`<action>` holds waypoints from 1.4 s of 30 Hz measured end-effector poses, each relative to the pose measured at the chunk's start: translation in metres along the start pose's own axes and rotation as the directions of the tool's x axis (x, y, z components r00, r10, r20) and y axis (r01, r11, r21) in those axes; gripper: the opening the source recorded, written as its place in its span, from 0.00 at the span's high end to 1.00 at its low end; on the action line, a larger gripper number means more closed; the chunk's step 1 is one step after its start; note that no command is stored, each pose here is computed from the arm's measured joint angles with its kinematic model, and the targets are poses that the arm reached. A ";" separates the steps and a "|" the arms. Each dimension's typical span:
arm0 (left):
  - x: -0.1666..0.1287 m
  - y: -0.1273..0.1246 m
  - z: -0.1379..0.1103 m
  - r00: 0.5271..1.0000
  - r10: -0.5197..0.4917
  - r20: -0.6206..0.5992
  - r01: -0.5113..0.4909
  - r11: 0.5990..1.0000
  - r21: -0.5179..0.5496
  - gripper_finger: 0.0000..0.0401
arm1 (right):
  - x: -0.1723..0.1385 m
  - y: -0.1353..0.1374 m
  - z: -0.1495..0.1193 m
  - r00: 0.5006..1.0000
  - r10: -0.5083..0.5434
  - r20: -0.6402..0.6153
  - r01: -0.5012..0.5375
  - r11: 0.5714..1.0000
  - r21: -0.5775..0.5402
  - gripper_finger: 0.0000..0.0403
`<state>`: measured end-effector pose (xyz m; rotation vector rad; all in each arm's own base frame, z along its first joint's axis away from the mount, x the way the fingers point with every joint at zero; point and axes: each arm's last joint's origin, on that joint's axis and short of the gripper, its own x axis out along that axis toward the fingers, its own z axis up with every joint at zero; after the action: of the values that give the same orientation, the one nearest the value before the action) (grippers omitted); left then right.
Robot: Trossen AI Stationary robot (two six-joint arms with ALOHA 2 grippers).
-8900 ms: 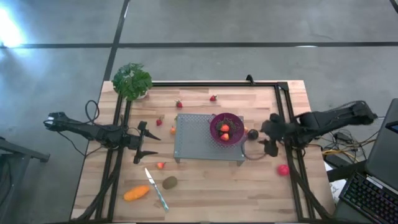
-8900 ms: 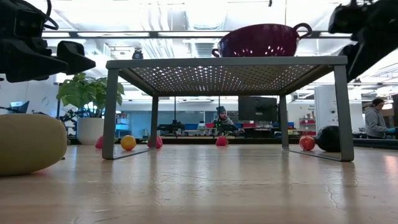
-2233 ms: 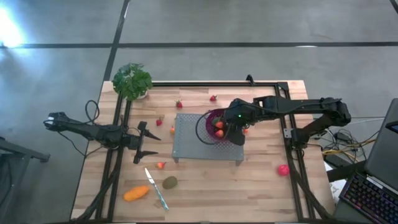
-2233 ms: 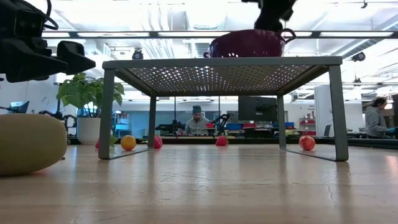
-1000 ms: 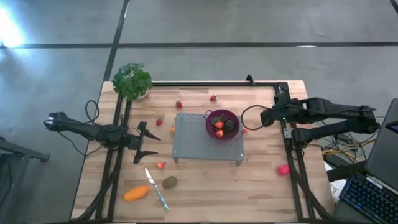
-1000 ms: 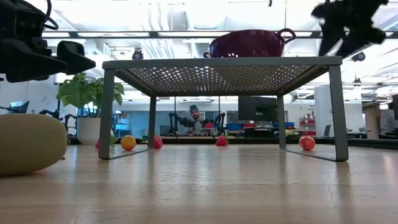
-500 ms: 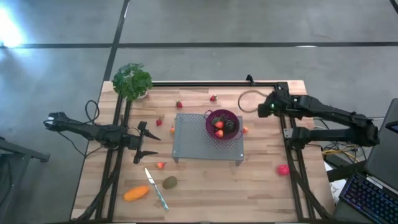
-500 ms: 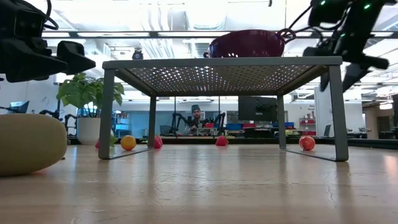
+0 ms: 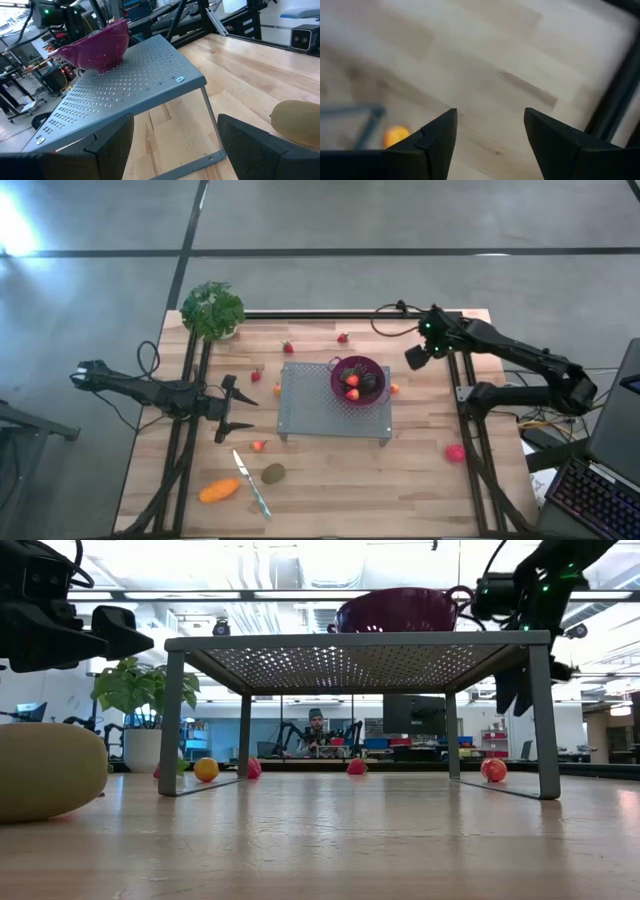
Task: Pick & Place Fruit
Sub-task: Put the pear in the purple strainer bowl on the shelf
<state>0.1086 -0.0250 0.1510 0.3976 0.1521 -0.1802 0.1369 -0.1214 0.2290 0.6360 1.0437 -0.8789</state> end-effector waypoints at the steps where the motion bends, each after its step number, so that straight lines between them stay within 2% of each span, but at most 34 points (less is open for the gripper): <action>1: 0.000 0.000 0.000 1.000 0.000 0.000 0.000 1.000 0.000 0.27 | 0.002 0.000 0.001 1.000 -0.002 -0.011 0.001 0.998 -0.064 0.44; 3: 0.000 0.000 0.000 1.000 0.000 0.000 0.000 1.000 0.000 0.27 | 0.007 0.001 0.002 0.999 -0.006 -0.033 0.000 0.986 -0.166 0.43; 8: 0.000 0.000 0.000 1.000 0.000 0.000 0.000 1.000 0.000 0.27 | 0.020 0.003 0.005 0.996 -0.024 -0.089 -0.005 0.949 -0.315 0.41; 12: 0.000 0.000 0.000 1.000 0.001 0.000 -0.001 1.000 0.000 0.27 | 0.029 0.006 0.008 0.994 -0.017 -0.108 -0.019 0.945 -0.325 0.39; 19: 0.000 0.000 0.000 1.000 0.000 0.000 0.000 1.000 0.000 0.27 | 0.038 0.015 0.007 0.971 0.136 -0.198 -0.207 0.892 -0.401 0.38; 28: 0.000 0.000 0.000 1.000 0.000 0.000 0.000 1.000 0.000 0.27 | 0.036 0.029 0.002 0.965 0.158 -0.208 -0.247 0.813 -0.527 0.44; 34: 0.000 0.000 0.000 1.000 0.000 0.000 0.000 1.000 0.000 0.27 | 0.036 0.041 -0.006 0.960 0.169 -0.224 -0.273 0.746 -0.608 0.47; 42: 0.000 0.000 0.000 1.000 0.000 0.000 0.000 1.000 0.000 0.27 | 0.041 0.051 -0.014 0.956 0.195 -0.217 -0.291 0.704 -0.648 0.42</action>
<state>0.1086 -0.0251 0.1509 0.3976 0.1521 -0.1805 0.1832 -0.0965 0.1878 0.1950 1.2685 -0.1730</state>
